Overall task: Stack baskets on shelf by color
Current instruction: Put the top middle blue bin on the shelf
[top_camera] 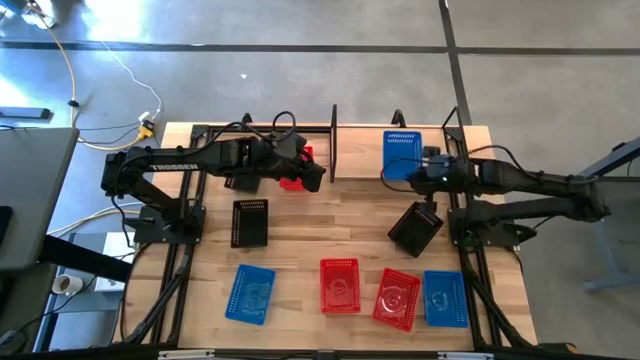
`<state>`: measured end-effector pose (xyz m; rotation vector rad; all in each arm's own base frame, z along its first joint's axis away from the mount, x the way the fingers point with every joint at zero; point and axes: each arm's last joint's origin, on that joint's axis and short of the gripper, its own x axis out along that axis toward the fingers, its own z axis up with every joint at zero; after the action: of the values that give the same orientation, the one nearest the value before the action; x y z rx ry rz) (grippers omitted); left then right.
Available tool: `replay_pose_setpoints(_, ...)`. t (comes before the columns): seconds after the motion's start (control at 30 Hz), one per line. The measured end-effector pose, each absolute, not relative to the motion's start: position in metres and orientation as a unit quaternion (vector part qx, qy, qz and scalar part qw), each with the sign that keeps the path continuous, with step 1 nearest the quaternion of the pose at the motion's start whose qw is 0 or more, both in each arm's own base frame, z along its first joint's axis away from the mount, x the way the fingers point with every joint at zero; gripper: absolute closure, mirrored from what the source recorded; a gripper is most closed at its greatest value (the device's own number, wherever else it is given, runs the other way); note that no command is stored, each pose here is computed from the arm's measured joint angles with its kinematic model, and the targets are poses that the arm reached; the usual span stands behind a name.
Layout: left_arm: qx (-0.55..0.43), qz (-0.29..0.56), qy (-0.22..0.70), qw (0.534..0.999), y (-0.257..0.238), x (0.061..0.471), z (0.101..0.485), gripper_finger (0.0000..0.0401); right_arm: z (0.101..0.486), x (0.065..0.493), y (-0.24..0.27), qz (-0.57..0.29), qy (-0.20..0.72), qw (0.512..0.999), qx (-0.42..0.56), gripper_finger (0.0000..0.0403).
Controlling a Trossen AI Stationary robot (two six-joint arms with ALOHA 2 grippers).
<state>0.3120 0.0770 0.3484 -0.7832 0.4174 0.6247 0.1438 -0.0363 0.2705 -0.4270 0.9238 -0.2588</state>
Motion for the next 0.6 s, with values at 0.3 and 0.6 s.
replay_pose_setpoints(0.3, -0.373, 0.297, 0.199, 0.856, 0.077, 0.312, 0.348, 0.027, 0.256, 0.168, -0.063, -0.129, 0.475, 0.847, -0.201, 0.0403)
replay_pose_setpoints(0.6, -0.366, 0.294, 0.202, 0.859, 0.077, 0.312, 0.348, 0.027, 0.24, 0.181, -0.077, -0.101, 0.508, 0.831, -0.203, 0.0403)
